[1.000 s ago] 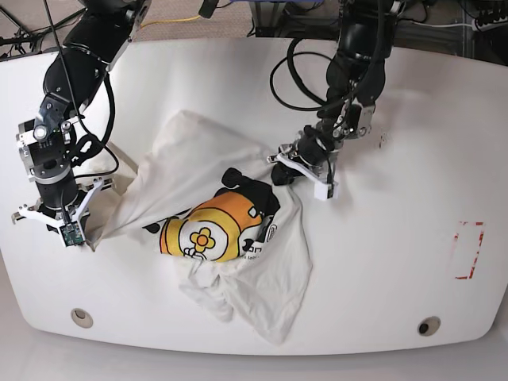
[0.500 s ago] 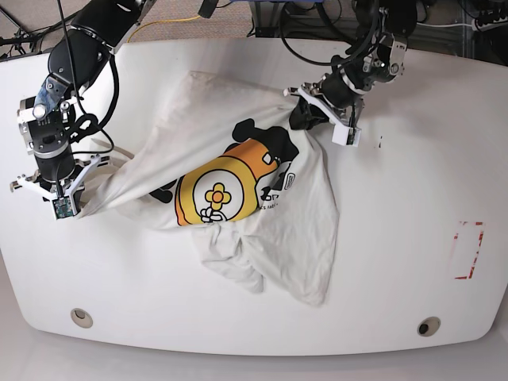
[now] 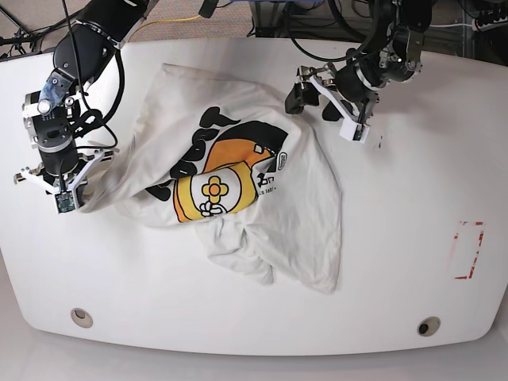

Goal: Fold the T-shirt properly
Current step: 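Pull the pinched fabric away from the right gripper with the left gripper, then regrasp the shirt's opposite edge with the left gripper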

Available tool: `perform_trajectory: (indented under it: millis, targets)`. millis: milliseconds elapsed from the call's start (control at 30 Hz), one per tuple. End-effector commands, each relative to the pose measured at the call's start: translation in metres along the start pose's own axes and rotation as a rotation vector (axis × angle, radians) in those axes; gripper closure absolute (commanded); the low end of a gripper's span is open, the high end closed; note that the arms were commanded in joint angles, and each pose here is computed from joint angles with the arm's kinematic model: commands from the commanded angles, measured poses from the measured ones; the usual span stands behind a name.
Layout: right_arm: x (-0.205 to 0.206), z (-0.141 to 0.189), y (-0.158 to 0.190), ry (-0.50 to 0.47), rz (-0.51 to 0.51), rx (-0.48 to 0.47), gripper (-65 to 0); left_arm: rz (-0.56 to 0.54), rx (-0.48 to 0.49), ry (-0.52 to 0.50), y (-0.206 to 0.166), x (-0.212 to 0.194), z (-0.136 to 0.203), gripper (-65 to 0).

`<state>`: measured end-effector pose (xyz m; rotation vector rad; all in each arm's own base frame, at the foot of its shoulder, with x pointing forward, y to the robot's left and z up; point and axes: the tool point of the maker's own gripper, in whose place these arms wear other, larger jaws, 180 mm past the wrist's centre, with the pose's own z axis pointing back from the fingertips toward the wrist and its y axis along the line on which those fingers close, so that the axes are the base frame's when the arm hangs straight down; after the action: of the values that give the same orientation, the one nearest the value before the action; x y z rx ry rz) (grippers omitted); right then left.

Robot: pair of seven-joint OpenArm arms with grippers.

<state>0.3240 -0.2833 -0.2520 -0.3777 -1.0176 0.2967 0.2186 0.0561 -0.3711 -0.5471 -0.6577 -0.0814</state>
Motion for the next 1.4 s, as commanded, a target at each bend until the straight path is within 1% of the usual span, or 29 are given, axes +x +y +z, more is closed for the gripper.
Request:
perform_trajectory:
  millis: [0,100,167,333,433,633,800,867,967,1100,1233,1367]
  targets:
    - [0.022,0.002,-0.011,-0.068,-0.002,-0.033,0.0,-0.018,0.025,-0.062,0.01,0.025,0.011,-50.0]
    - [0.026,0.001,-0.008,-0.081,-0.016,-0.03,0.0,-0.014,0.084,-0.104,0.031,0.047,0.02,-50.0]
    - [0.028,0.0,-0.008,-0.085,-0.02,-0.03,0.0,-0.021,0.111,-0.158,0.042,0.07,0.026,-50.0]
    - [0.027,0.0,-0.007,-0.084,-0.021,-0.028,0.0,-0.047,0.12,-0.259,0.047,0.119,0.027,-50.0]
    - [0.031,0.0,-0.007,-0.092,-0.025,-0.031,0.0,-0.037,0.12,-0.282,0.054,0.14,0.018,-50.0]
    - [0.031,-0.001,-0.003,-0.094,-0.038,-0.022,0.0,0.058,0.115,-0.249,0.077,0.159,-0.017,-50.0]
    - [0.03,-0.001,-0.003,-0.092,-0.04,-0.022,0.0,0.105,0.118,-0.235,0.092,0.175,-0.034,-50.0]
    - [0.031,-0.001,-0.001,-0.094,-0.044,-0.019,0.0,0.124,0.121,-0.245,0.098,0.18,-0.04,-50.0]
    - [0.034,-0.001,-0.003,-0.1,-0.044,-0.027,0.0,0.158,0.133,-0.251,0.11,0.181,-0.048,-50.0]
    - [0.034,-0.002,-0.004,-0.099,-0.044,-0.027,0.0,0.206,0.145,-0.222,0.123,0.171,-0.064,-50.0]
    - [0.034,-0.002,-0.004,-0.098,-0.044,-0.028,0.0,0.206,0.139,-0.173,0.121,0.164,-0.083,-50.0]
    - [0.034,-0.002,-0.004,-0.098,-0.044,-0.028,0.0,0.198,0.139,-0.167,0.12,0.161,-0.093,-50.0]
